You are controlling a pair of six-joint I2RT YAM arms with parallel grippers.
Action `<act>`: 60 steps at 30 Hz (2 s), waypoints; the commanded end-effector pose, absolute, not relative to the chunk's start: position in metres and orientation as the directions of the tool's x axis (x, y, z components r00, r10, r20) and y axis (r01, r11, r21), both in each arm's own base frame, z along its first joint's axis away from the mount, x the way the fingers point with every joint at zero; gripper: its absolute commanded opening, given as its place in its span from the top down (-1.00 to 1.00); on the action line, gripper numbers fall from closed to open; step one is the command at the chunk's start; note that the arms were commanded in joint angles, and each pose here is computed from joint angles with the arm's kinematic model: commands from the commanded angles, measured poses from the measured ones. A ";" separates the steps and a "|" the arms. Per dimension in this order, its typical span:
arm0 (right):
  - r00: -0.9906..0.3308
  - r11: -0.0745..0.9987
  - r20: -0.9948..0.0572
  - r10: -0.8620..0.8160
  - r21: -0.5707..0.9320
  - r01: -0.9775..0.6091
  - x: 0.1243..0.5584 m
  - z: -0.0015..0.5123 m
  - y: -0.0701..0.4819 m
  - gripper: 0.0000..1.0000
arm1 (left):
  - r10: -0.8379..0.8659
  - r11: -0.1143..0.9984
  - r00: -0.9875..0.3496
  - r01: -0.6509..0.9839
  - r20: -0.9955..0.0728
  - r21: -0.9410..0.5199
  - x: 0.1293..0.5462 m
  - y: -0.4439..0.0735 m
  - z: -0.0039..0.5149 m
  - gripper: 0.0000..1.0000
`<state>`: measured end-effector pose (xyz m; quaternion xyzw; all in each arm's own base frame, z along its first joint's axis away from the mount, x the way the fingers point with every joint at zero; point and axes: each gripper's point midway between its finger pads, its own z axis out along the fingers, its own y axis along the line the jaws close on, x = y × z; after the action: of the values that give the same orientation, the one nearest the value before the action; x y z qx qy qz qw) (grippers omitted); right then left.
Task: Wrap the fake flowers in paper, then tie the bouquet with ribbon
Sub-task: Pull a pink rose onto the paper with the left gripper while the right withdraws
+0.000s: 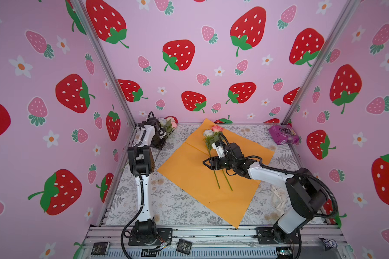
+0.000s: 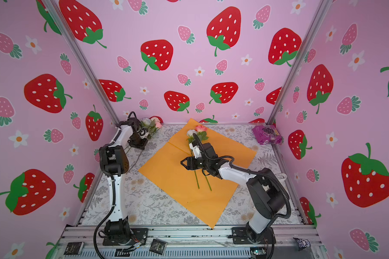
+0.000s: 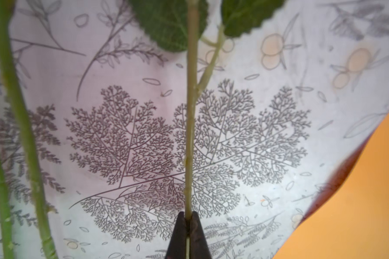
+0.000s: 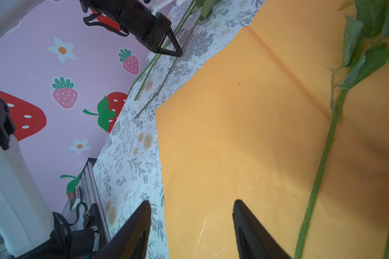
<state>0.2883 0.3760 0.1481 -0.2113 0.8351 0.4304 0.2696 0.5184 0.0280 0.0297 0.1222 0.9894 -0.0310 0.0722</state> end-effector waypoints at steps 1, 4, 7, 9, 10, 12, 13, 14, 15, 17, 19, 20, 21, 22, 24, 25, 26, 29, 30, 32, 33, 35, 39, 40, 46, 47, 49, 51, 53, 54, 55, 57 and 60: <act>-0.763 0.548 -0.636 -0.115 0.600 -0.583 0.283 0.155 0.371 -0.23 | 0.270 0.955 -0.943 0.288 -0.195 -0.066 0.517 0.016 0.061 1.00; -0.759 0.551 -0.642 -0.106 0.597 -0.582 0.280 0.159 0.366 -0.23 | 0.284 0.951 -0.936 0.302 -0.207 -0.060 0.512 0.010 0.081 1.00; -0.752 0.557 -0.653 -0.090 0.593 -0.582 0.277 0.165 0.359 -0.23 | 0.280 0.937 -0.930 0.319 -0.238 -0.142 0.500 -0.015 0.106 1.00; -0.739 0.575 -0.670 -0.072 0.577 -0.580 0.277 0.169 0.351 -0.23 | 0.275 0.933 -0.929 0.320 -0.249 -0.162 0.490 -0.031 0.120 1.00; -0.731 0.591 -0.680 -0.059 0.566 -0.574 0.278 0.172 0.346 -0.23 | 0.273 0.930 -0.930 0.321 -0.246 -0.179 0.484 -0.039 0.125 1.00; -0.719 0.634 -0.694 -0.023 0.546 -0.548 0.281 0.177 0.329 -0.24 | 0.245 0.929 -0.941 0.297 -0.235 -0.221 0.470 -0.058 0.135 1.00; -0.712 0.647 -0.702 -0.008 0.539 -0.539 0.282 0.179 0.322 -0.24 | 0.220 0.926 -0.948 0.277 -0.228 -0.257 0.465 -0.066 0.139 1.00; -0.702 0.663 -0.712 0.013 0.532 -0.527 0.283 0.182 0.313 -0.24 | 0.165 0.917 -0.961 0.232 -0.222 -0.324 0.460 -0.078 0.144 1.00; -0.693 0.684 -0.720 0.038 0.524 -0.507 0.285 0.183 0.302 -0.24 | 0.103 0.886 -0.971 0.189 -0.217 -0.424 0.456 -0.095 0.150 1.00; -0.682 0.729 -0.727 0.081 0.510 -0.458 0.289 0.184 0.280 -0.25 | -0.019 0.792 -0.984 0.093 -0.176 -0.603 0.451 -0.125 0.158 1.00; -0.672 0.770 -0.729 0.128 0.500 -0.396 0.293 0.183 0.256 -0.26 | -0.117 0.709 -0.984 0.013 -0.135 -0.705 0.451 -0.151 0.161 1.00; -0.669 0.784 -0.728 0.149 0.500 -0.369 0.295 0.182 0.245 -0.26 | -0.152 0.659 -0.979 0.000 -0.133 -0.753 0.452 -0.169 0.166 1.00; -0.666 0.790 -0.728 0.165 0.502 -0.352 0.295 0.181 0.237 -0.27 | -0.160 0.610 -0.976 0.018 -0.146 -0.792 0.451 -0.186 0.173 1.00; -0.665 0.795 -0.724 0.182 0.507 -0.334 0.296 0.181 0.229 -0.28 | -0.177 0.556 -0.971 0.034 -0.158 -0.831 0.453 -0.204 0.180 1.00; -0.666 0.799 -0.720 0.196 0.511 -0.317 0.295 0.179 0.220 -0.28 | -0.215 0.533 -0.964 0.017 -0.155 -0.846 0.457 -0.226 0.181 1.00; -0.666 0.798 -0.719 0.198 0.513 -0.317 0.294 0.180 0.219 -0.28 | -0.219 0.537 -0.962 0.020 -0.162 -0.843 0.460 -0.234 0.179 1.00; -0.669 0.796 -0.716 0.199 0.517 -0.316 0.293 0.179 0.218 -0.28 | -0.200 0.538 -0.965 0.036 -0.169 -0.842 0.463 -0.245 0.175 1.00; -0.684 0.786 -0.702 0.197 0.530 -0.317 0.290 0.176 0.220 -0.28 | -0.207 0.580 -0.969 -0.013 -0.132 -0.815 0.470 -0.257 0.150 1.00; -0.689 0.784 -0.698 0.197 0.534 -0.316 0.289 0.175 0.221 -0.28 | -0.231 0.592 -0.967 -0.049 -0.110 -0.805 0.473 -0.258 0.139 1.00; -0.697 0.781 -0.689 0.197 0.540 -0.313 0.287 0.172 0.221 -0.28 | -0.254 0.572 -0.963 -0.077 -0.088 -0.816 0.478 -0.266 0.125 1.00; -0.700 0.782 -0.686 0.198 0.541 -0.309 0.287 0.170 0.221 -0.28 | -0.259 0.571 -0.963 -0.089 -0.076 -0.816 0.478 -0.268 0.119 1.00; -0.703 0.782 -0.683 0.197 0.542 -0.307 0.286 0.168 0.221 -0.28 | -0.256 0.594 -0.964 -0.101 -0.069 -0.798 0.476 -0.273 0.105 1.00; -0.704 0.781 -0.684 0.193 0.542 -0.312 0.286 0.168 0.221 -0.28 | -0.290 0.644 -0.954 -0.132 -0.080 -0.753 0.476 -0.268 0.076 1.00; -0.706 0.782 -0.682 0.190 0.539 -0.311 0.286 0.167 0.221 -0.28 | -0.302 0.633 -0.950 -0.140 -0.076 -0.761 0.477 -0.268 0.070 1.00; -0.723 0.782 -0.670 0.171 0.539 -0.314 0.285 0.160 0.224 -0.28 | -0.251 0.659 -0.965 -0.114 -0.075 -0.744 0.476 -0.275 0.051 1.00; -0.726 0.783 -0.667 0.167 0.537 -0.314 0.285 0.158 0.224 -0.28 | -0.252 0.669 -0.964 -0.112 -0.082 -0.735 0.475 -0.274 0.048 1.00; -0.728 0.783 -0.665 0.166 0.537 -0.313 0.286 0.156 0.225 -0.28 | -0.245 0.669 -0.966 -0.109 -0.080 -0.736 0.473 -0.274 0.042 0.94; -0.732 0.780 -0.661 0.165 0.542 -0.314 0.286 0.156 0.227 -0.28 | -0.230 0.667 -0.971 -0.107 -0.067 -0.737 0.470 -0.276 0.037 0.91; -0.737 0.778 -0.656 0.160 0.544 -0.315 0.287 0.154 0.229 -0.28 | -0.206 0.667 -0.976 -0.090 -0.067 -0.740 0.468 -0.280 0.035 0.66; -0.739 0.779 -0.655 0.158 0.543 -0.314 0.287 0.154 0.229 -0.28 | -0.197 0.674 -0.978 -0.084 -0.069 -0.734 0.466 -0.280 0.036 0.56; -0.739 0.778 -0.655 0.157 0.544 -0.316 0.287 0.154 0.230 -0.28 | -0.188 0.676 -0.979 -0.073 -0.075 -0.734 0.465 -0.282 0.037 0.46; -0.740 0.779 -0.655 0.155 0.542 -0.317 0.288 0.153 0.230 -0.28 | -0.169 0.682 -0.982 -0.052 -0.087 -0.730 0.461 -0.284 0.043 0.46; -0.738 0.779 -0.657 0.157 0.541 -0.316 0.289 0.154 0.231 -0.28 | -0.180 0.692 -0.979 -0.054 -0.099 -0.720 0.457 -0.281 0.053 0.38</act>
<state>0.2875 0.2281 0.1490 -0.0471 0.8745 0.3241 0.3579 0.4607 -0.2783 0.0324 -0.0770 0.9148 -0.3902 0.0704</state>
